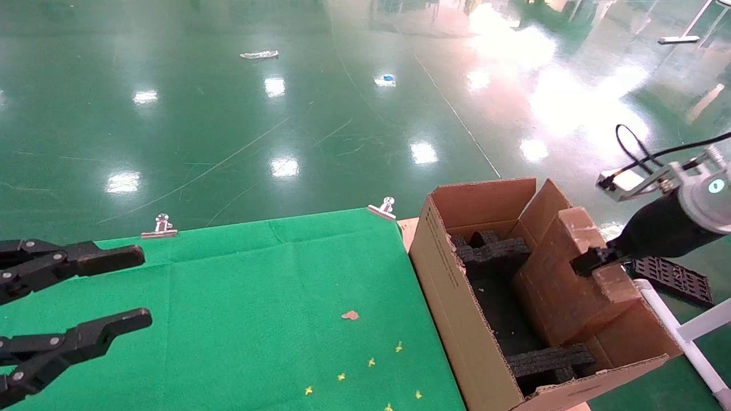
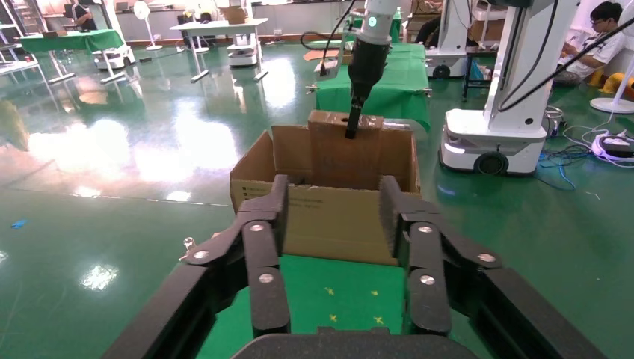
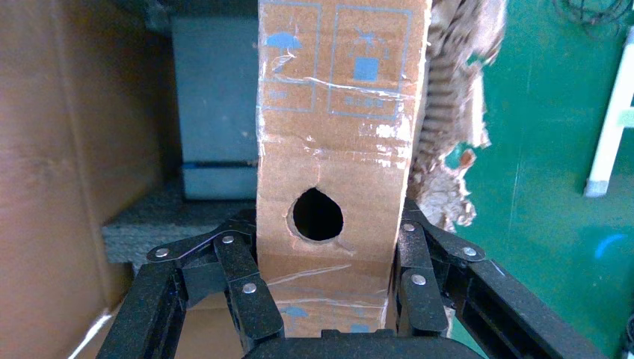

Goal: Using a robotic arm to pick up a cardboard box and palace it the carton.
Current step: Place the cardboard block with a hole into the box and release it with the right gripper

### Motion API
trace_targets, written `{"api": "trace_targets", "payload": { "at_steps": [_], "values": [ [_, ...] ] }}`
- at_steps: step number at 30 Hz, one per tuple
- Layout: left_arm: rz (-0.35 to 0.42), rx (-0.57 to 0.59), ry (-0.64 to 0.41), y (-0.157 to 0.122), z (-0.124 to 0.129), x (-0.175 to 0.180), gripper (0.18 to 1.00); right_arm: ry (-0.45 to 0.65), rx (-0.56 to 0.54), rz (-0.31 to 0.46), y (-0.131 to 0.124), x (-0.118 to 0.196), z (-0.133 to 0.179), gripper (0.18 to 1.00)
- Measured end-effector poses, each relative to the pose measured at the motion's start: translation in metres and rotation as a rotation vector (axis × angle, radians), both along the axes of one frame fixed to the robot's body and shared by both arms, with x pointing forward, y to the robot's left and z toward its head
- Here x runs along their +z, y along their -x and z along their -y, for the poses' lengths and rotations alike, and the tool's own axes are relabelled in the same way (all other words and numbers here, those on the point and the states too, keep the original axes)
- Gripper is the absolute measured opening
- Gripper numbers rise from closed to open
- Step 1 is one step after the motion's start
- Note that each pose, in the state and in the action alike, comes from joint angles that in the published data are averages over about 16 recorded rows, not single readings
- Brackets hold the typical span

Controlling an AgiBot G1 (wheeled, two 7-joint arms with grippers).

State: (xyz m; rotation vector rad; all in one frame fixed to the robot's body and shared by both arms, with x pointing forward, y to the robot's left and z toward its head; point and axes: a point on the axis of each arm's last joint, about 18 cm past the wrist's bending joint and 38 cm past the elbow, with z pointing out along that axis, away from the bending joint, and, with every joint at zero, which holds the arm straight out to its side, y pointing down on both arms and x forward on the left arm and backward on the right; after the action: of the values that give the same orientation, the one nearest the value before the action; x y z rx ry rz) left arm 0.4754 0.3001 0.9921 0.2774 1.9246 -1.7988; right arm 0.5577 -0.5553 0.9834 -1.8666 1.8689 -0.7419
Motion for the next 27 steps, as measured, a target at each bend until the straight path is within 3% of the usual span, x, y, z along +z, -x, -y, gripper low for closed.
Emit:
{"api": "trace_targets", "payload": {
  "at_steps": [18,27],
  "values": [
    [0.0,0.0,0.0,0.0,0.0,0.0,0.824,0.02,-0.049,-0.059,-0.046,-0.083,0.002,0.315],
    [0.0,0.0,0.0,0.0,0.0,0.0,0.94,0.04,-0.036,-0.04,-0.065,-0.126,-0.002,0.308]
  ]
}}
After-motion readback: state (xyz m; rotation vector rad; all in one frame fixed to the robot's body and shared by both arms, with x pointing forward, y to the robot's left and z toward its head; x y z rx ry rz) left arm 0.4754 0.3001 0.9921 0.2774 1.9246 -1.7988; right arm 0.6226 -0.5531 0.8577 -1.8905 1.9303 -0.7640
